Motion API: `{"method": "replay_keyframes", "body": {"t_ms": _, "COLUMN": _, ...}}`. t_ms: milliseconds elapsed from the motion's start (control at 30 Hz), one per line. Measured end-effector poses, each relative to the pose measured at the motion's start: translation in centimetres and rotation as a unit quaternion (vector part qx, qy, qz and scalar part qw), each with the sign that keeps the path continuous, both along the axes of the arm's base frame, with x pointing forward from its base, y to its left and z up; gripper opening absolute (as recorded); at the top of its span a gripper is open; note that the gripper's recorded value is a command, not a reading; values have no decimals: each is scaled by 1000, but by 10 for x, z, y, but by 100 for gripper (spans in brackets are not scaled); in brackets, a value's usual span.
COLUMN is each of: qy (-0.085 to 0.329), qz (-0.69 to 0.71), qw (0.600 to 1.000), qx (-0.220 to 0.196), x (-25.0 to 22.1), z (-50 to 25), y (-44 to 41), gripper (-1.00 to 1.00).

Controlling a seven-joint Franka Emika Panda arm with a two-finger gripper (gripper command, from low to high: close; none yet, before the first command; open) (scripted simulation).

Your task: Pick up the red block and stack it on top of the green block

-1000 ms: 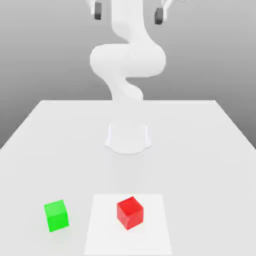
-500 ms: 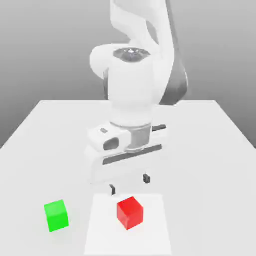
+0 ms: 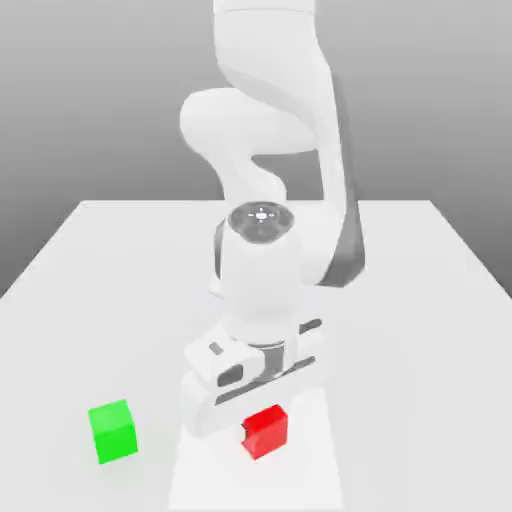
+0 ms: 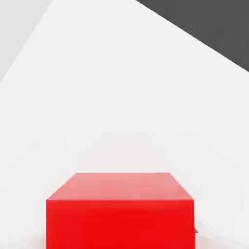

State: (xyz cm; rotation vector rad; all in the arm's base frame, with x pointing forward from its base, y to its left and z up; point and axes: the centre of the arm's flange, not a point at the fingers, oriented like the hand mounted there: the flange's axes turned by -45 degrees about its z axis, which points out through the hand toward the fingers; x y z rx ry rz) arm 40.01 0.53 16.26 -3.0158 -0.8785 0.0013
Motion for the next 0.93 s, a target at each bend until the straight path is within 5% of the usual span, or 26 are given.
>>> {"method": "replay_keyframes", "body": {"t_ms": 600, "qy": 0, "qz": -76, "qw": 997, "qx": 0, "x": -7, "z": 81, "y": -183, "gripper": -100}}
{"method": "replay_keyframes", "body": {"t_ms": 800, "qy": 0, "qz": -72, "qw": 997, "qx": 1, "x": -6, "z": 31, "y": -192, "gripper": -100}}
{"method": "replay_keyframes", "body": {"t_ms": 833, "qy": 0, "qz": -72, "qw": 997, "qx": 0, "x": -7, "z": 22, "y": -192, "gripper": 100}}
{"method": "replay_keyframes", "body": {"t_ms": 933, "qy": 0, "qz": -72, "qw": 997, "qx": 0, "x": -7, "z": 22, "y": -192, "gripper": 100}}
